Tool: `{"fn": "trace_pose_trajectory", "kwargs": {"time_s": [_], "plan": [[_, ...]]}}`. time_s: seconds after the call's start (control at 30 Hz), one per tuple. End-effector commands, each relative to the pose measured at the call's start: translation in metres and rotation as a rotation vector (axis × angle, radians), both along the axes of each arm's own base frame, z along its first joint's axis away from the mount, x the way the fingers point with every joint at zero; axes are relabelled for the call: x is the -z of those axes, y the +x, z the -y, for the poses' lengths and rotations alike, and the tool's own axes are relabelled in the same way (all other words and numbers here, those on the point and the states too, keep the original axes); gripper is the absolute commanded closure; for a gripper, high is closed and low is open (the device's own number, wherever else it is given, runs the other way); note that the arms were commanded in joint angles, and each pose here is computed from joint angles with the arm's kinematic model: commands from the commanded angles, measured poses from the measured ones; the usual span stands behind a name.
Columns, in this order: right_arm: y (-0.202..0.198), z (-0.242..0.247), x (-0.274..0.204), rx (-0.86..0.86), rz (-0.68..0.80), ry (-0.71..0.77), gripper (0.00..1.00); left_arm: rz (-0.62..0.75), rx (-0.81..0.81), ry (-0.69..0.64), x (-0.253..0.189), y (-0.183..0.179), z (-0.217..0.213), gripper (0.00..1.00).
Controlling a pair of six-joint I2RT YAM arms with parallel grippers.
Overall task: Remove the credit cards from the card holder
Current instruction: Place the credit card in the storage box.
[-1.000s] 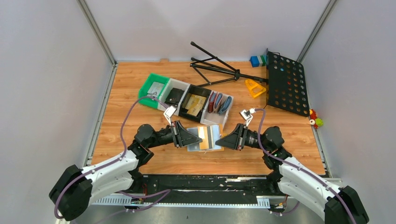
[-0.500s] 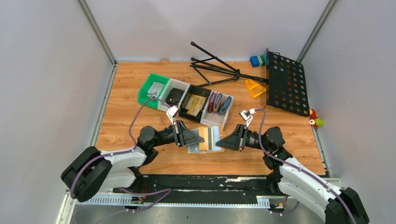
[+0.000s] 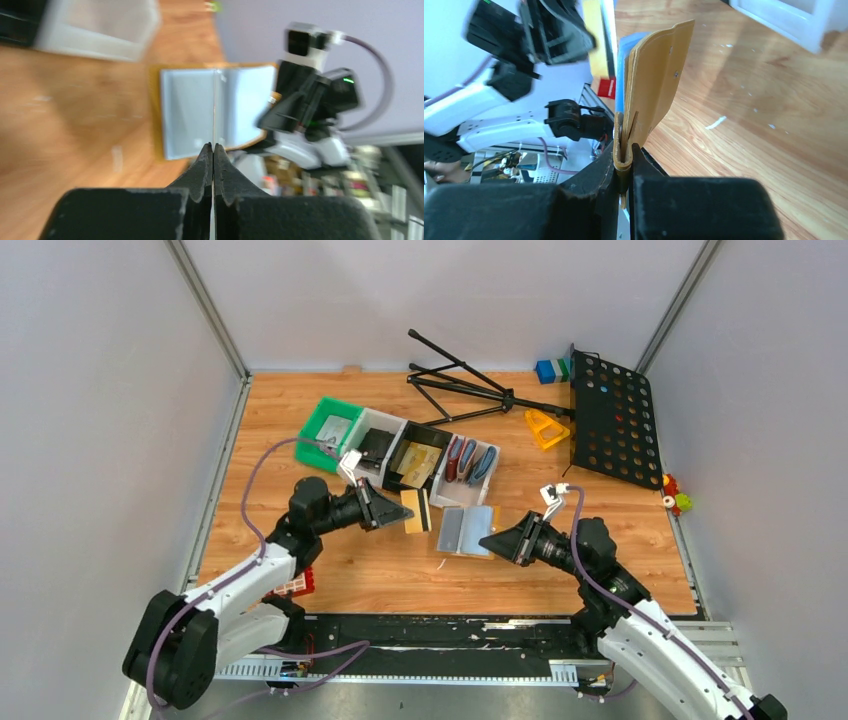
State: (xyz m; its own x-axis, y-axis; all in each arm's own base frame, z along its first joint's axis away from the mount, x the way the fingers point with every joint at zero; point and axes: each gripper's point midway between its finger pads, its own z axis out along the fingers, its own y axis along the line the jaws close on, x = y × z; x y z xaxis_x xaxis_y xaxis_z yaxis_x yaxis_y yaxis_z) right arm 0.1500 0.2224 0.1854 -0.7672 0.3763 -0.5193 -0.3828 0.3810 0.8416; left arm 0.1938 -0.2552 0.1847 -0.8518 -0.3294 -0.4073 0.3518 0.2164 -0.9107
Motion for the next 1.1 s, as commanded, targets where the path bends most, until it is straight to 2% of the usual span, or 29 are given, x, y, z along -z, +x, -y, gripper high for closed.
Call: {"fn": "trace_pose_trajectory", "kwargs": {"time_s": [0.0, 0.07, 0.2, 0.3, 0.6, 1.07], "plan": [[0.005, 0.007, 0.024, 0.049, -0.035, -0.059, 1.00, 0.033, -0.154, 0.492, 0.041, 0.034, -0.043, 1.00], [0.004, 0.005, 0.028, 0.037, -0.046, -0.057, 1.00, 0.059, -0.215, 0.607, 0.041, 0.052, -0.056, 1.00], [-0.001, 0.001, 0.020, -0.024, 0.005, -0.064, 1.00, 0.114, -0.215, 0.663, 0.030, 0.085, -0.049, 1.00], [-0.003, 0.002, 0.018, -0.039, 0.024, -0.095, 1.00, 0.136, -0.215, 0.761, 0.033, 0.110, -0.051, 1.00], [-0.007, 0.002, 0.026, -0.052, 0.009, -0.091, 1.00, 0.174, -0.132, 0.918, 0.051, 0.164, -0.027, 1.00], [0.001, 0.000, 0.033, -0.032, -0.006, -0.089, 1.00, 0.174, -0.051, 0.952, 0.068, 0.207, 0.007, 1.00]]}}
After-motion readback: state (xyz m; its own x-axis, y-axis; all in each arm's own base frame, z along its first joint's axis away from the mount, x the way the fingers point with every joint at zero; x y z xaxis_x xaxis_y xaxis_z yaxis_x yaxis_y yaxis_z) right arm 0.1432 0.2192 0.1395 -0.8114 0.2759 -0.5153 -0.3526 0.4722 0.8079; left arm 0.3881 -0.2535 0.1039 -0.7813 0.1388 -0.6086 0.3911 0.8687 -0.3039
